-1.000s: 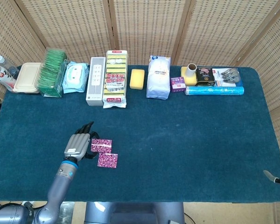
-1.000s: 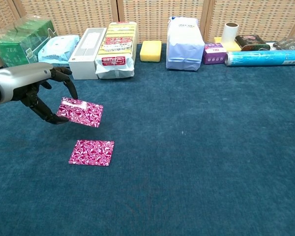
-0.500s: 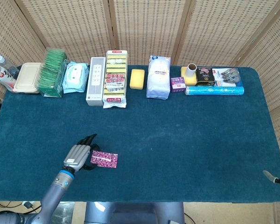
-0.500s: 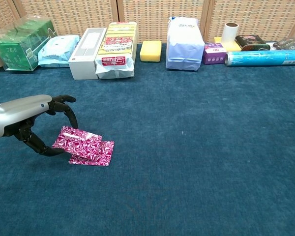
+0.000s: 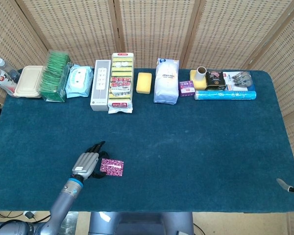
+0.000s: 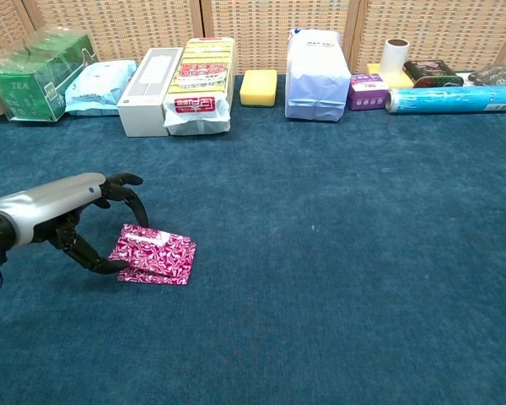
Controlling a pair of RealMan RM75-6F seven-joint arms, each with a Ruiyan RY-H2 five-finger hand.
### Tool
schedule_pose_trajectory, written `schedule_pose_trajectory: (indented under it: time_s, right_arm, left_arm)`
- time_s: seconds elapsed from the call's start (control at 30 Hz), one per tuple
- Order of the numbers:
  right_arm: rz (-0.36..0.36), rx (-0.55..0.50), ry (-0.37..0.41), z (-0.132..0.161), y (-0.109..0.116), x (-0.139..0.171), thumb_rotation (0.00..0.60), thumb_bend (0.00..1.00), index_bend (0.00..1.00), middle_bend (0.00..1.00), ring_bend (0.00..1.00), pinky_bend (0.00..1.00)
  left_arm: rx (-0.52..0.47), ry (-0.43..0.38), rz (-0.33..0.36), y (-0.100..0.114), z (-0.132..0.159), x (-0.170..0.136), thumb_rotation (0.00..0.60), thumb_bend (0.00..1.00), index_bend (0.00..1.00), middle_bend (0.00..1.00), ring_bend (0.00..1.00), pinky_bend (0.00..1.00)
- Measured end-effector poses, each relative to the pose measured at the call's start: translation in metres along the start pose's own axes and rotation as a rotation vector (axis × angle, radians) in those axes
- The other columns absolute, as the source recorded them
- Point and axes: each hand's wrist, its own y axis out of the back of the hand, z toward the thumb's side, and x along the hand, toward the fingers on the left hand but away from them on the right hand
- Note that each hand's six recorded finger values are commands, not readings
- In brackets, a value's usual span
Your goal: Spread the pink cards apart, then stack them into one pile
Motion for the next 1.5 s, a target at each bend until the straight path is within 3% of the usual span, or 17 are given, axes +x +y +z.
schedule_pose_trajectory:
  time_s: [0.8, 1.5]
  right_arm:
    - [0.000, 0.002, -0.004, -0.0006, 0.0002, -0.0004, 0.600, 0.00, 0.12, 0.10, 0.01, 0.00]
    - [0.003, -0.001, -0.003, -0.0008, 0.0008, 0.0004, 0.600, 0.00, 0.12, 0.10, 0.01, 0.00]
  left_arm:
    - [0.009, 0.025, -0.032, -0.0080, 0.0035, 0.0034, 0.600, 0.24, 0.37, 0.00, 0.00, 0.12]
    - [0.030, 0.044, -0.024, -0.0052, 0.0014, 0.0032, 0.600, 0.17, 0.36, 0.00, 0.00, 0.12]
